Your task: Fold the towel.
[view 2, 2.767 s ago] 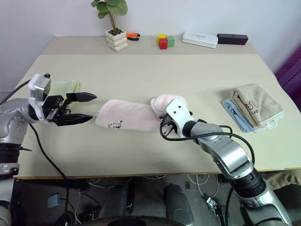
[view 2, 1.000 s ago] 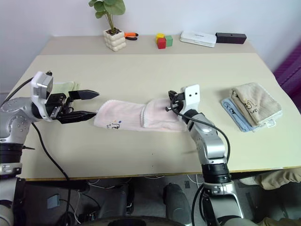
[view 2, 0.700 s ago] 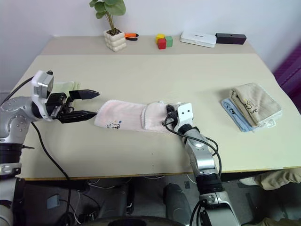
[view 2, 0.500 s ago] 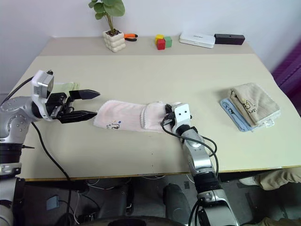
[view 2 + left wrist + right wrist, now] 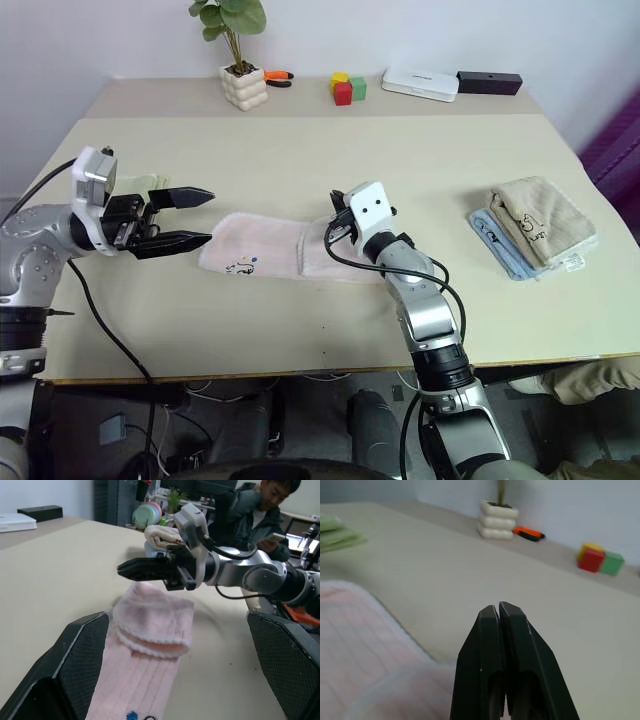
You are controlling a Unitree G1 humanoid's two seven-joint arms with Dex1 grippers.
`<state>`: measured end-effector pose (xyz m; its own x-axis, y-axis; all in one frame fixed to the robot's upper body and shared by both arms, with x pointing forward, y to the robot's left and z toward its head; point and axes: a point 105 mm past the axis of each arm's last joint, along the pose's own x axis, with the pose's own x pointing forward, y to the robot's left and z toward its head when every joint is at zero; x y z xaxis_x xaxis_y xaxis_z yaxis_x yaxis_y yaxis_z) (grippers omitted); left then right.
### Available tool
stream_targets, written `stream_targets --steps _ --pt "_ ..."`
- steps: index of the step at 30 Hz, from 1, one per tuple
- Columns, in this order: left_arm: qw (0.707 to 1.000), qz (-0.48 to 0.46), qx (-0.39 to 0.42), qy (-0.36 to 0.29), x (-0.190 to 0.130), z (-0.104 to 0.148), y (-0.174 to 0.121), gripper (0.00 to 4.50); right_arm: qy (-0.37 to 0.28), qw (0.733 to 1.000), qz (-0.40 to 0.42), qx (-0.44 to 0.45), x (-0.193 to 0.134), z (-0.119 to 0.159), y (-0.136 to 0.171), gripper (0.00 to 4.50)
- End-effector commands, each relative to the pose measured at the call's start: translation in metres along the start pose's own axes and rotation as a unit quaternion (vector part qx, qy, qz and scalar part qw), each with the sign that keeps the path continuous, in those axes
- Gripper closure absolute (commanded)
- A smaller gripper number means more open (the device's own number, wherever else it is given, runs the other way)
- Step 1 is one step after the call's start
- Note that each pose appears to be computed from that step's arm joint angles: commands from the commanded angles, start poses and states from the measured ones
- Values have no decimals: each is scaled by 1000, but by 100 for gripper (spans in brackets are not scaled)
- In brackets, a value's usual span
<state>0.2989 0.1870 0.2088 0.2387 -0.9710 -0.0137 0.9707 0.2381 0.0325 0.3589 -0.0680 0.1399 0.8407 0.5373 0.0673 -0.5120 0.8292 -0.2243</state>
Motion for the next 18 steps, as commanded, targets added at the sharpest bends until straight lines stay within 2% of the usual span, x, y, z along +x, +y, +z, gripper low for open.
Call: stream_targets --steps 1,4,7,9,11,14,16,18 --pt "1000 -4 29 -12 1 15 -6 0 14 1000 9 0 2 -14 10 445" --pt "1000 16 18 -10 -1 11 -4 0 44 999 14 9 0 -37 17 445" --pt "999 30 -15 6 -2 -1 -7 0 77 995 59 -33 -5 -56 34 445" --pt "997 54 -48 19 -3 -11 -6 0 79 993 72 -46 -6 -57 35 445" --pt "995 81 -62 20 -6 -14 -2 0 55 995 75 -26 -2 -41 30 445" --pt "988 115 -101 -27 -7 -6 2 0 -3 998 61 4 5 -4 13 370" --pt "984 121 -118 -45 -5 -4 0 0 -28 998 61 9 6 13 7 276" --pt "980 138 -133 -51 -3 -8 -3 0 -77 995 51 33 4 45 -11 182"
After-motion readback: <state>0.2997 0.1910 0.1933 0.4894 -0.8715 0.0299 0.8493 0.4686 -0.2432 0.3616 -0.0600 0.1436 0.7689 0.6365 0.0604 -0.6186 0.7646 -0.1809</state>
